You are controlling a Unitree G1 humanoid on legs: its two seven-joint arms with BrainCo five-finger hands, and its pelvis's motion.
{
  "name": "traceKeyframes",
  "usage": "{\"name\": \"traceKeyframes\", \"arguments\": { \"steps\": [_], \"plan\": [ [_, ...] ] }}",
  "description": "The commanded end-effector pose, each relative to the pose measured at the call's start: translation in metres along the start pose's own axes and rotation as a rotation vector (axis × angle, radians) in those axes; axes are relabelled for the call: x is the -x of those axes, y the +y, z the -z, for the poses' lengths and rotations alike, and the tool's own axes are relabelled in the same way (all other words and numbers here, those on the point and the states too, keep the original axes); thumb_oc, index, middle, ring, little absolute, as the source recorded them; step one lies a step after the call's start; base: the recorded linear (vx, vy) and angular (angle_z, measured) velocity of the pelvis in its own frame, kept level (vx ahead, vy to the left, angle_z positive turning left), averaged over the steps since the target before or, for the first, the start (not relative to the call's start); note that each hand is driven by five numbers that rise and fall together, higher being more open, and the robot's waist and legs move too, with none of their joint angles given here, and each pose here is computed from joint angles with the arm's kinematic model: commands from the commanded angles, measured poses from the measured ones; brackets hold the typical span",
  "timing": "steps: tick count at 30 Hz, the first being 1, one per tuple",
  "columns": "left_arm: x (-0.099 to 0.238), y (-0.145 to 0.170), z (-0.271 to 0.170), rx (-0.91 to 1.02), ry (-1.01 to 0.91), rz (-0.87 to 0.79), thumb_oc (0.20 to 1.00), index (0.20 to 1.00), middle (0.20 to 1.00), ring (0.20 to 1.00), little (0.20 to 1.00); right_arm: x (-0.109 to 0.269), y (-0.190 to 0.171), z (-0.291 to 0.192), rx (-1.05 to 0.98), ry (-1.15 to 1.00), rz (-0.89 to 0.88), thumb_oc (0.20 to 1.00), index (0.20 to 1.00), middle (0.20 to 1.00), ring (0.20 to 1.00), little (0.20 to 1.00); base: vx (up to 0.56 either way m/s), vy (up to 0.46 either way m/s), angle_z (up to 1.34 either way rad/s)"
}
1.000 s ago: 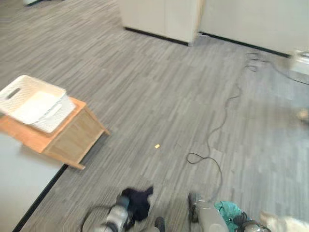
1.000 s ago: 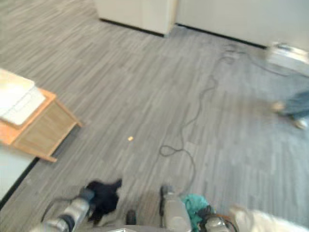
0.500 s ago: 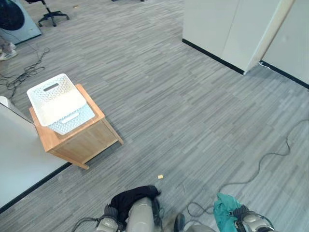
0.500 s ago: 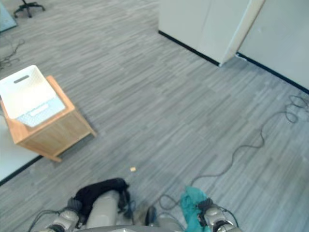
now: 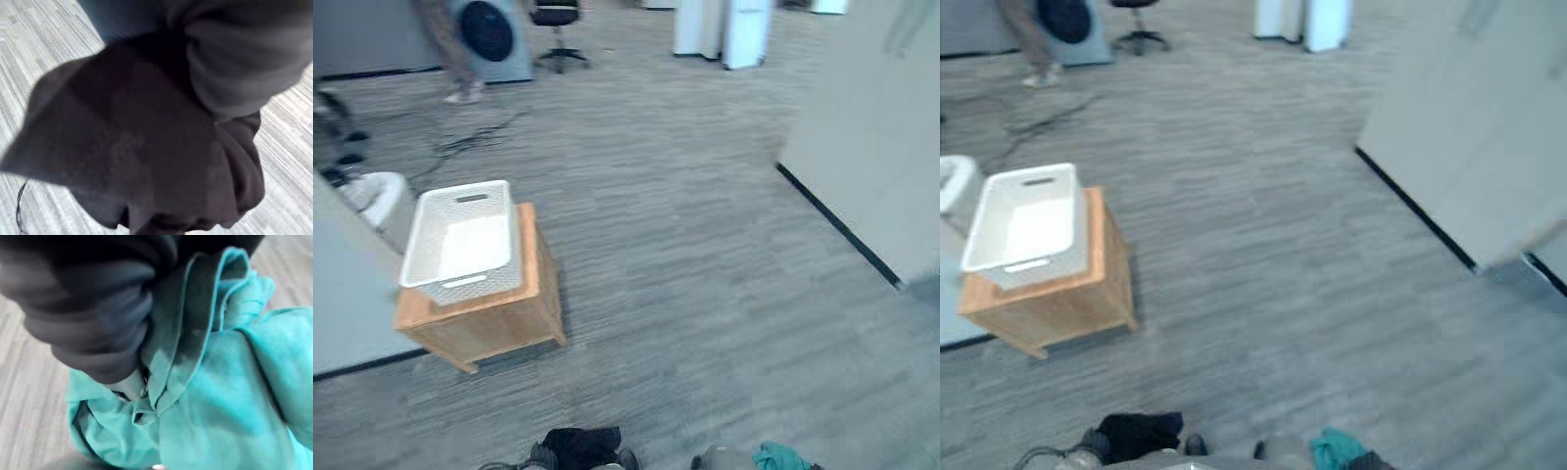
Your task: Tidy up the quilt and then pick up the clothes from the bed and put them into the laundry hamper.
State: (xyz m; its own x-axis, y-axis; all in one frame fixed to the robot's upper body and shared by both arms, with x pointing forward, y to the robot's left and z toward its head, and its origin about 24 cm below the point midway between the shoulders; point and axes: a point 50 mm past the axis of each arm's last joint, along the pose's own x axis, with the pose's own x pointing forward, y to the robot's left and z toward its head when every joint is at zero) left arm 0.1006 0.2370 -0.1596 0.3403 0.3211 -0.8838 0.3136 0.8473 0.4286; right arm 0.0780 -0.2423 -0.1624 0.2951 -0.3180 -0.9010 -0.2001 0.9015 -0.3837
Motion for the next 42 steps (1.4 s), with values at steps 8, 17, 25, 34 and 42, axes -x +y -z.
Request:
{"name": "traceKeyframes", "arguments": {
  "steps": [8,17,25,34,42],
  "plan": [
    [-0.002,0.013,-0.043,-0.051,-0.149,-0.073,0.2,0.2,0.2,0.2,0.2,-0.003,-0.017,-0.025,-0.037,-0.058,0.042,0.2,0.2,0.2,0.2,0.2,0.6,-0.304,1.44],
    [-0.002,0.011,-0.019,0.009,-0.062,-0.097,0.2,0.2,0.2,0.2,0.2,-0.004,-0.039,-0.053,0.009,-0.152,0.104,0.2,0.2,0.2,0.2,0.2,0.41,-0.212,0.76],
    [0.003,0.001,0.031,0.002,0.109,-0.04,0.2,0.2,0.2,0.2,0.2,-0.003,-0.023,-0.033,-0.039,-0.108,0.064,0.2,0.2,0.2,0.2,0.2,0.63,0.136,0.56],
    [-0.004,0.043,-0.038,-0.135,-0.131,-0.148,0.2,0.2,0.2,0.2,0.2,-0.002,-0.013,-0.048,-0.072,-0.154,0.041,0.2,0.2,0.2,0.2,0.2,0.36,-0.047,0.88],
    [-0.003,0.044,-0.053,-0.06,-0.182,-0.173,0.2,0.2,0.2,0.2,0.2,-0.003,-0.022,-0.047,-0.019,-0.137,0.062,0.2,0.2,0.2,0.2,0.2,0.42,-0.34,0.76]
  ]
}}
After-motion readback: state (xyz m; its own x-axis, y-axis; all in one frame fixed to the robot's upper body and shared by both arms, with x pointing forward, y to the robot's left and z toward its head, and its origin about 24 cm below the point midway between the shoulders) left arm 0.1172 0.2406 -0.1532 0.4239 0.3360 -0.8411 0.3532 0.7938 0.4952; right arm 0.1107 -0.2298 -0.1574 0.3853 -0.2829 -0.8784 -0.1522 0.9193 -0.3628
